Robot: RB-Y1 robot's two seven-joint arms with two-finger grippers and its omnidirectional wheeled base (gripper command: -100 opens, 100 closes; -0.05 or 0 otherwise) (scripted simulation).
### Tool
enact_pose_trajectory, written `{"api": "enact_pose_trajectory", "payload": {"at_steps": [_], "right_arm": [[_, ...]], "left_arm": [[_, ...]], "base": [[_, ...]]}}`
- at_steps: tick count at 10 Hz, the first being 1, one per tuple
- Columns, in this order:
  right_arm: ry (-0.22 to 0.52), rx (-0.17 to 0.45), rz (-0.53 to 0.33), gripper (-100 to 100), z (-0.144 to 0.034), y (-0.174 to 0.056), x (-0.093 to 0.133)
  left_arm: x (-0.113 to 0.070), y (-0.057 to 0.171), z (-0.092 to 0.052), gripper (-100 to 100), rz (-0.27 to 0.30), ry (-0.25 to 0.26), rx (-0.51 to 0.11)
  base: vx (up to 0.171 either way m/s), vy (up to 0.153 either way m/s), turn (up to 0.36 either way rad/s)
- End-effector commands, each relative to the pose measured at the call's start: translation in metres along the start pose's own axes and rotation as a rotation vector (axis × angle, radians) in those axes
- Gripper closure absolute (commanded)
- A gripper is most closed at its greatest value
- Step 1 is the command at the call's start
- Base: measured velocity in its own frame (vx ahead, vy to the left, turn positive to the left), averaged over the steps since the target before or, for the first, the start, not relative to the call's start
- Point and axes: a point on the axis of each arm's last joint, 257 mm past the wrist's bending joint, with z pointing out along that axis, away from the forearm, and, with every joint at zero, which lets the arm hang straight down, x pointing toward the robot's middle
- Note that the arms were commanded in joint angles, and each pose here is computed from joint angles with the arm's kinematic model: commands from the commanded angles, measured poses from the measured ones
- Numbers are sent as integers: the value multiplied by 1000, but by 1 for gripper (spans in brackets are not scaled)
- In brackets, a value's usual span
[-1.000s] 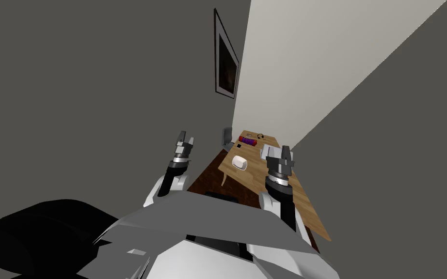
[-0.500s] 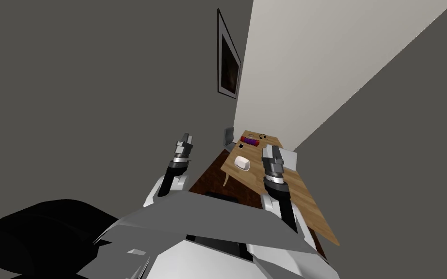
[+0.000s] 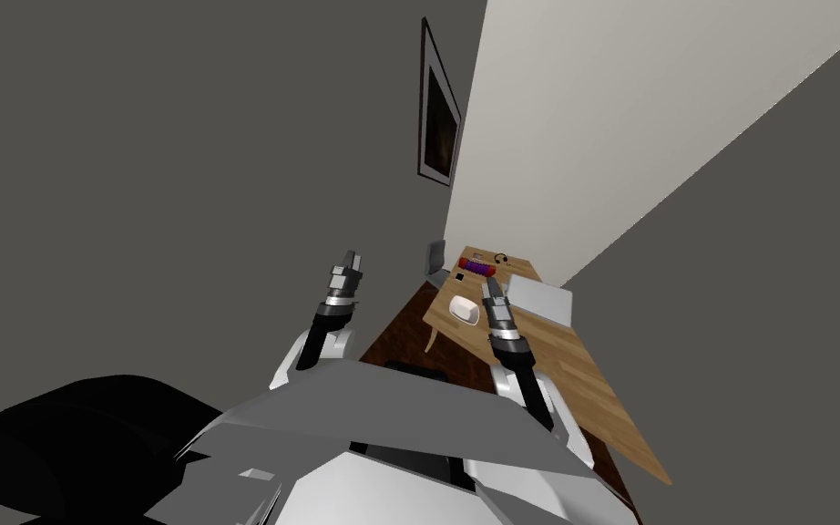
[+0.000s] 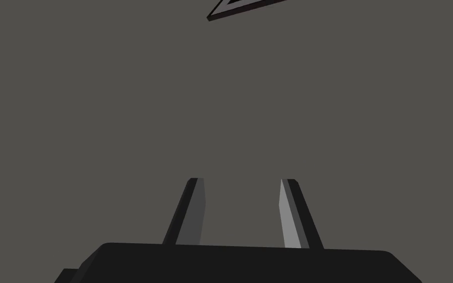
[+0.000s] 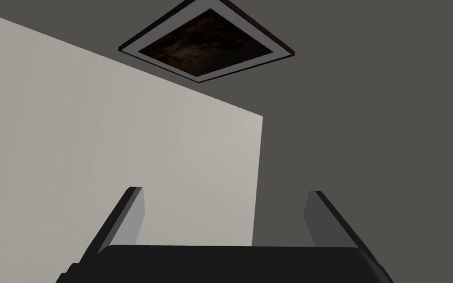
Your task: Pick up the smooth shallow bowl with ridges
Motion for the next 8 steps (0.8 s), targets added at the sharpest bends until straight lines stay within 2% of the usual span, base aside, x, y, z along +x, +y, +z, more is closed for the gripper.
{"api": "enact_pose_trajectory", "payload": {"at_steps": [1, 4, 5, 7, 8], "right_arm": [[23, 19, -26, -100, -3, -11, 4], [140, 111, -166, -100, -13, -53, 27], [140, 111, -166, -100, -13, -53, 27], [227, 178, -277, -100, -25, -86, 41], [227, 178, -277, -100, -25, -86, 41]], "left_arm": [[0, 0, 0, 0, 0, 0, 0], [0, 0, 0, 0, 0, 0, 0], [0, 0, 0, 0, 0, 0, 0], [0, 0, 0, 0, 0, 0, 0], [0, 0, 0, 0, 0, 0, 0]], "base": [[3, 73, 15], [9, 86, 65], [8, 81, 18], [17, 81, 80], [17, 63, 21]]}}
